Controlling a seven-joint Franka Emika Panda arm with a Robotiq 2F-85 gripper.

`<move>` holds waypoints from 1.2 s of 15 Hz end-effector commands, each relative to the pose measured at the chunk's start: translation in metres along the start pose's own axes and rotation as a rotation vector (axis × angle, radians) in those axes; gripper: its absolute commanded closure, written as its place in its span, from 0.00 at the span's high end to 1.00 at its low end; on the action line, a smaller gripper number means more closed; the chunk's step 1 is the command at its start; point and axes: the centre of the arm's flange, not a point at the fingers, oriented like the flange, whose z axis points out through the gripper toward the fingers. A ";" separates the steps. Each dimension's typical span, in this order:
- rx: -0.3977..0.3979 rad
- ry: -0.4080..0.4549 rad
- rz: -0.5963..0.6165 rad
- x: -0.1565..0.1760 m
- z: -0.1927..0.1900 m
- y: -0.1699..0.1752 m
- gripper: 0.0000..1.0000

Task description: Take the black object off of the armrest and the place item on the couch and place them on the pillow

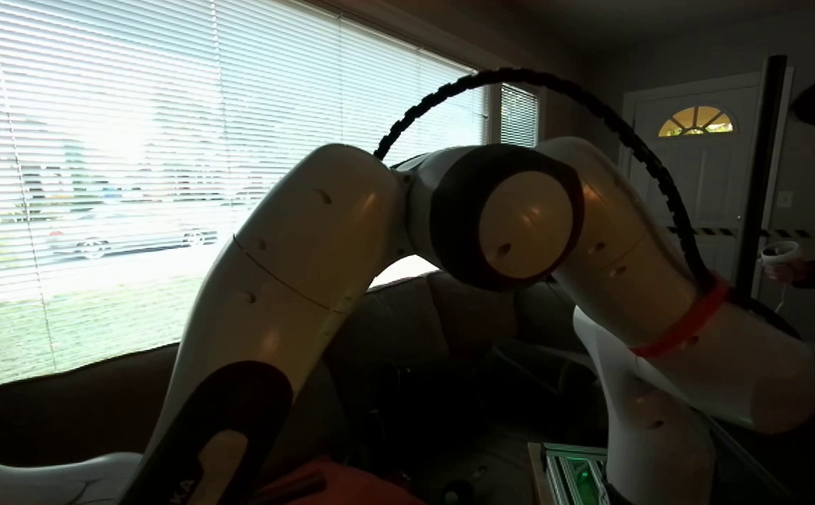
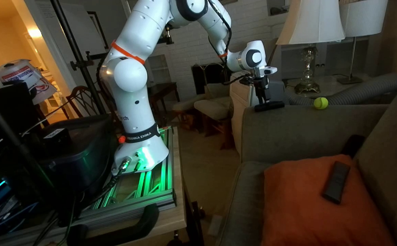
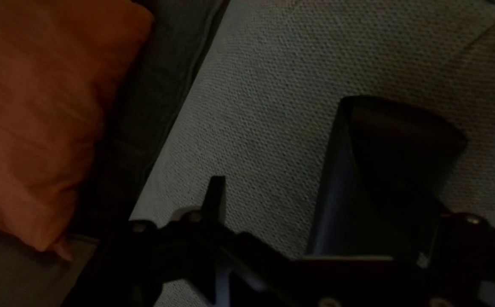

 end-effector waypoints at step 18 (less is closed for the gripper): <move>0.083 0.194 0.086 -0.004 0.049 -0.031 0.58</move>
